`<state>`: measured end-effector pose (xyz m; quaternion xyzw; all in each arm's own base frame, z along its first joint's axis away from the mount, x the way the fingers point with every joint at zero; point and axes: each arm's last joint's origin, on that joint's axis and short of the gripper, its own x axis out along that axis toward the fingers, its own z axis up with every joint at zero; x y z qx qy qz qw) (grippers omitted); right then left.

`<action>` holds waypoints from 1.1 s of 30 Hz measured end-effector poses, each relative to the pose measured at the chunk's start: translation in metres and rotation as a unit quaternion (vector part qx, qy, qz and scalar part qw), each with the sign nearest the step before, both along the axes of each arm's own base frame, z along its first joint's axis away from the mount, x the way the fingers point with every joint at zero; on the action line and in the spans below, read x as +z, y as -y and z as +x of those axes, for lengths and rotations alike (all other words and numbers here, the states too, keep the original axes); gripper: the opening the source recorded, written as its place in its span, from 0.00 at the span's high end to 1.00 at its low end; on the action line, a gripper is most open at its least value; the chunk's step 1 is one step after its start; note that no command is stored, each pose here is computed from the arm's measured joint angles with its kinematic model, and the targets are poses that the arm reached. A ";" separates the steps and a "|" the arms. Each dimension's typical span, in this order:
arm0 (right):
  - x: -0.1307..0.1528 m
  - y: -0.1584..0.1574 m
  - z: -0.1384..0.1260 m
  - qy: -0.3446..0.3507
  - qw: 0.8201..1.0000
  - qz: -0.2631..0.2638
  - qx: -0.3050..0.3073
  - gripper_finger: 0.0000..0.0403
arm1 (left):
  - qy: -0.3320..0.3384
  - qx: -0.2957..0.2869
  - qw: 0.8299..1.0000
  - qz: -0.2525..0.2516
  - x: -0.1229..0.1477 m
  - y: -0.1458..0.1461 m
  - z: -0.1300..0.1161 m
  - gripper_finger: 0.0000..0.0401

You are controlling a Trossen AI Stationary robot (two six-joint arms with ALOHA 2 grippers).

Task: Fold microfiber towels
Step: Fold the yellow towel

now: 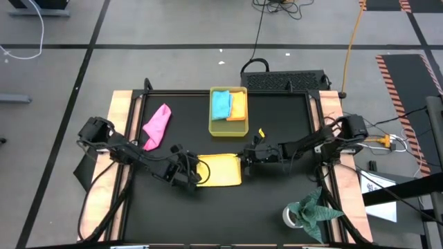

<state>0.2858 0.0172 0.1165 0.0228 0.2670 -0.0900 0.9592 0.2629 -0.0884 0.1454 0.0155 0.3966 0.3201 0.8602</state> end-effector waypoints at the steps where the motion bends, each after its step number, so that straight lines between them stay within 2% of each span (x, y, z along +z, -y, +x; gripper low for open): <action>1: -0.003 0.003 0.001 -0.001 1.000 0.000 -0.005 1.00 | 0.004 0.002 1.000 -0.002 -0.002 -0.001 0.000 0.90; 8: -0.017 0.014 0.001 -0.031 0.999 -0.013 -0.022 0.96 | -0.007 0.006 1.000 -0.018 -0.007 -0.007 -0.003 0.69; 14: 0.007 0.014 -0.003 -0.005 1.000 -0.014 -0.020 0.86 | 0.018 0.005 0.999 -0.048 0.002 -0.007 0.000 0.58; 18: 0.024 0.014 -0.010 -0.001 1.000 -0.011 -0.022 0.78 | 0.032 -0.049 0.995 -0.075 0.005 -0.002 0.009 0.58; 20: 0.032 0.013 -0.013 0.007 1.000 0.007 -0.023 0.75 | 0.045 -0.067 0.993 -0.086 0.006 0.000 0.014 0.60; 23: 0.037 0.006 -0.012 0.022 0.998 0.052 0.028 0.72 | 0.037 -0.084 0.990 -0.103 0.003 -0.002 0.015 0.63; 27: 0.027 -0.009 -0.008 0.015 0.989 0.093 0.116 0.72 | 0.026 -0.081 0.988 -0.129 -0.007 -0.008 0.010 0.68; 33: -0.007 -0.016 -0.002 -0.029 0.986 0.095 0.134 0.77 | 0.036 -0.069 0.982 -0.174 -0.028 -0.013 -0.005 0.72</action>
